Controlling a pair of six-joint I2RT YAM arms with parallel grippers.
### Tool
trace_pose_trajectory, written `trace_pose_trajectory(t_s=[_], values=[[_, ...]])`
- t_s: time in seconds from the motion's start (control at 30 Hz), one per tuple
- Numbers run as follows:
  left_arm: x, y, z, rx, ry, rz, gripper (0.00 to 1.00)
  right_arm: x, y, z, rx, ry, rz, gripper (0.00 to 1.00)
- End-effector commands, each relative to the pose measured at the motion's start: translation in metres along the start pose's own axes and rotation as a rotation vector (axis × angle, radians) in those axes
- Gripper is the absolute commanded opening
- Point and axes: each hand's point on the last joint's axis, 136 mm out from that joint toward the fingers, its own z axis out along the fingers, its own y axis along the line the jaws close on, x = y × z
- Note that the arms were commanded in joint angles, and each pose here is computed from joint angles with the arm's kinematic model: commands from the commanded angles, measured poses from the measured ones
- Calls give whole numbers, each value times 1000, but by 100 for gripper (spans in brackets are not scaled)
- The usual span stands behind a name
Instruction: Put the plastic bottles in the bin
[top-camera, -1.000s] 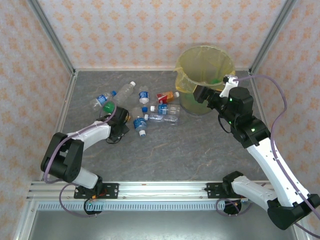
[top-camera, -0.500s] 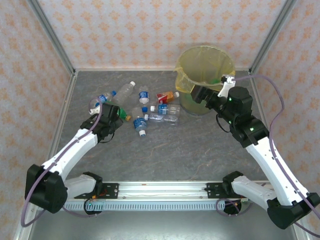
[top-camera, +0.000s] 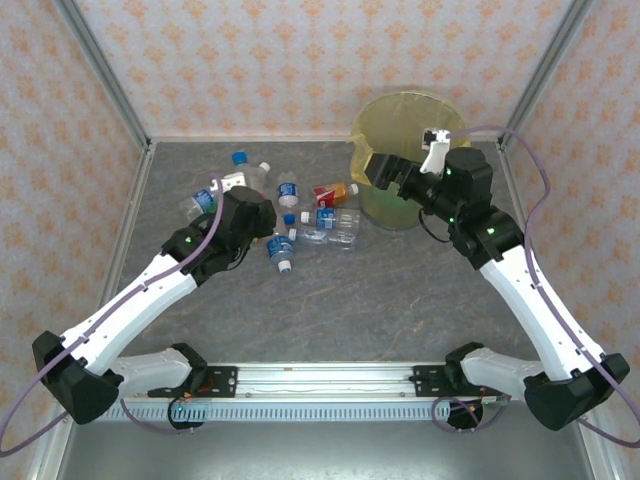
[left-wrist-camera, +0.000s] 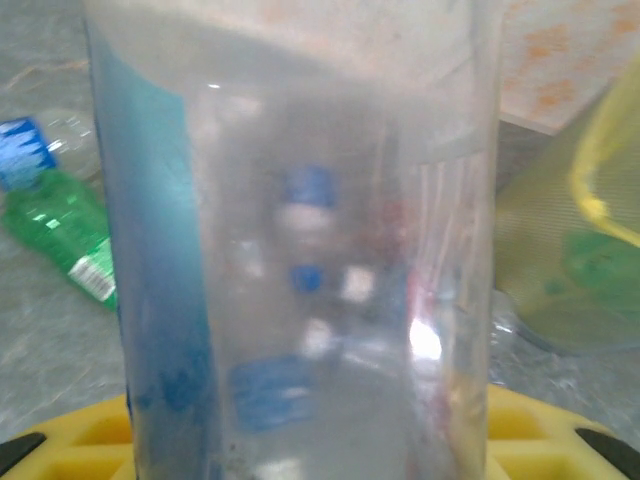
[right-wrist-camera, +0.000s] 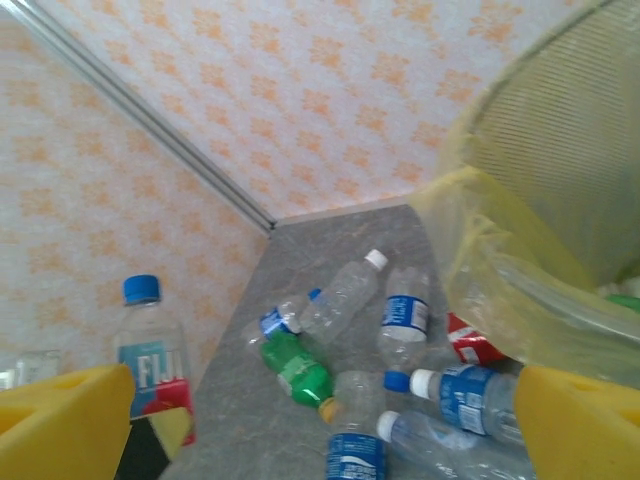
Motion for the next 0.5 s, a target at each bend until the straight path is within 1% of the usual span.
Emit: trace_pose_trajectory(t_s=[0.0, 0.07, 0.17, 0.33, 0.47], values=[[-23, -42, -13, 133, -87, 104, 48, -11, 32, -1, -132, 16, -7, 91], [-22, -65, -20, 205, -99, 163, 48, -11, 43, 2, -177, 49, 2, 87], [-18, -94, -28, 284, -108, 251, 48, -6, 51, 13, -229, 111, 15, 85], [-11, -125, -33, 365, -99, 329, 48, -5, 64, 19, -288, 155, 4, 82], [-5, -143, -39, 409, -92, 379, 48, 1, 69, 26, -317, 207, 3, 76]])
